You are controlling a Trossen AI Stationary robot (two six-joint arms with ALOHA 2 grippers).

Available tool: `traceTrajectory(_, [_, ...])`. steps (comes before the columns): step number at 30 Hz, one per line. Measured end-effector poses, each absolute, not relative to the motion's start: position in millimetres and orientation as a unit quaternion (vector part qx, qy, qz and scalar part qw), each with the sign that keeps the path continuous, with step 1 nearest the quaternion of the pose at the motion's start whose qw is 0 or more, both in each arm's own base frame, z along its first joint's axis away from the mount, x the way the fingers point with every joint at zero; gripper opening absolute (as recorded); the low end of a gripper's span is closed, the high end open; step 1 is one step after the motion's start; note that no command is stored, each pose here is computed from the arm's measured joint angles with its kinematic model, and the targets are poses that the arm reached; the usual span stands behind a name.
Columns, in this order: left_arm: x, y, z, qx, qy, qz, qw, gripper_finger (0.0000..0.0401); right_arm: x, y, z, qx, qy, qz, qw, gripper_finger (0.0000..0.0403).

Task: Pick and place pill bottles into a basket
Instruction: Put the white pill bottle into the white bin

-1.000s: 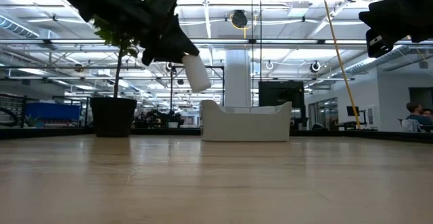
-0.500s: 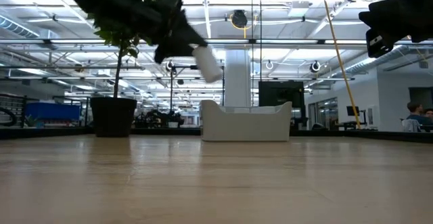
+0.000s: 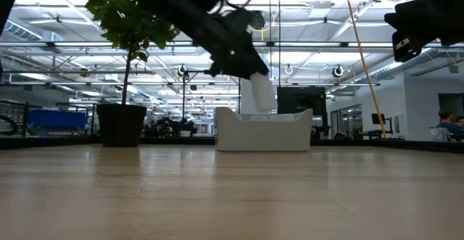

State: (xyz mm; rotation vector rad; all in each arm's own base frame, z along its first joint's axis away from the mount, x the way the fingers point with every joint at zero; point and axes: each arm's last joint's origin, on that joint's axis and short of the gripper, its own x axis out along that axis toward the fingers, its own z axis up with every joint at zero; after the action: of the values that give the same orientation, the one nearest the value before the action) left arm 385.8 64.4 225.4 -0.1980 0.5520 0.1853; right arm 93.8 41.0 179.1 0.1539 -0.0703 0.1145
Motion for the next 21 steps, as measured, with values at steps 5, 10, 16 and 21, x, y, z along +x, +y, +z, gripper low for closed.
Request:
traceTrajectory(5, [413, 71, 213, -0.081, 0.311, 0.106, 0.941, 0.0162, 94, 41, 179, 0.076, -0.034, 0.057, 0.995, 0.0079])
traceTrajectory(10, [423, 74, 205, -0.066, 0.334, 0.108, 0.934, 0.0176, 94, 41, 179, 0.077, -0.034, 0.057, 0.995, 0.0079])
traceTrajectory(16, [422, 79, 207, -0.067, 0.333, 0.118, 0.933, 0.0162, 94, 41, 179, 0.076, -0.034, 0.057, 0.995, 0.0079])
traceTrajectory(21, [422, 81, 201, -0.069, 0.346, 0.116, 0.929, 0.0169, 94, 41, 179, 0.076, -0.034, 0.057, 0.995, 0.0078])
